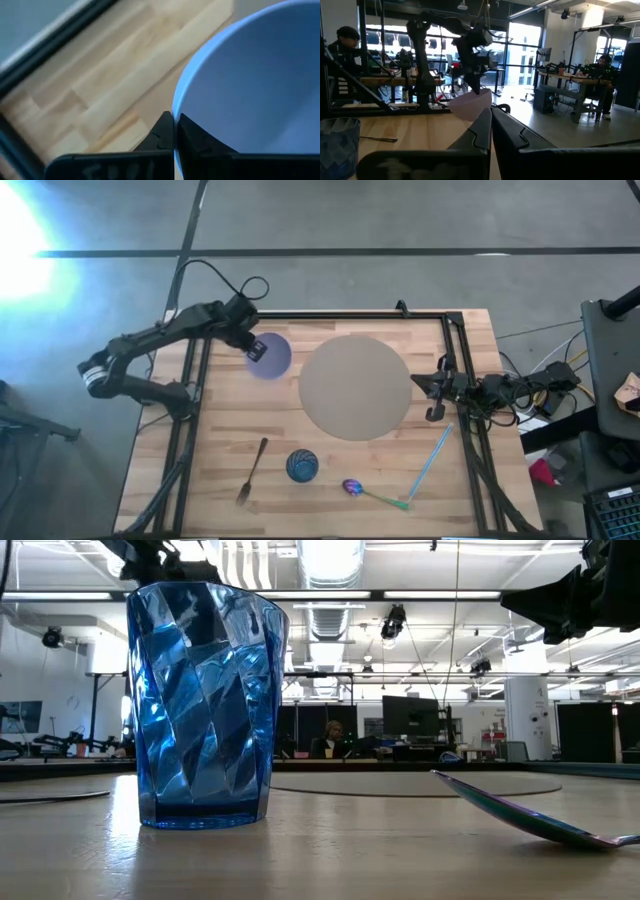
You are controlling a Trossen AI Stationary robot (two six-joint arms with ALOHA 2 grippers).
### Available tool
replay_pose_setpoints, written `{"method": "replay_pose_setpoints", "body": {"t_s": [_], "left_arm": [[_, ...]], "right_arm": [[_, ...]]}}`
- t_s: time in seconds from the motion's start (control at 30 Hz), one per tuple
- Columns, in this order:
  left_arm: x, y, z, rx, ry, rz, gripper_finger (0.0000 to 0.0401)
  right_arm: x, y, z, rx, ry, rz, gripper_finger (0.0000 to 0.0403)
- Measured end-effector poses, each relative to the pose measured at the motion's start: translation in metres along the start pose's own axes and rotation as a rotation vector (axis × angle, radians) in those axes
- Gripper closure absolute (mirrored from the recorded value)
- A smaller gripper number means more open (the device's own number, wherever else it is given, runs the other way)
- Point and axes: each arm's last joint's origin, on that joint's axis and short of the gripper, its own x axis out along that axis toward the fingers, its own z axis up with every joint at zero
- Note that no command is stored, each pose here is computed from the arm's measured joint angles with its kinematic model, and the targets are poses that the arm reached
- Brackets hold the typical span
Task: Pick & Place Utensil
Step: Put the purple bowl on the placemat
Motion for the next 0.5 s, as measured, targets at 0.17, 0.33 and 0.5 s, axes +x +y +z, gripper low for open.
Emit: {"method": "replay_pose_setpoints", "body": {"t_s": [0.17,0.33,0.5], "left_arm": [[-0.013,-0.021,0.001,0.008,-0.139,-0.006,0.04],[-0.02,-0.045,0.002,0.035,-0.245,-0.028,0.04],[-0.019,-0.068,0.002,0.061,-0.31,-0.042,0.04]], "right_arm": [[0.0,0.0,0.0,0.0,0.0,0.0,0.0394],[0.0,0.0,0.0,0.0,0.0,0.0,0.0394],[0.0,0.0,0.0,0.0,0.0,0.0,0.0394]]}}
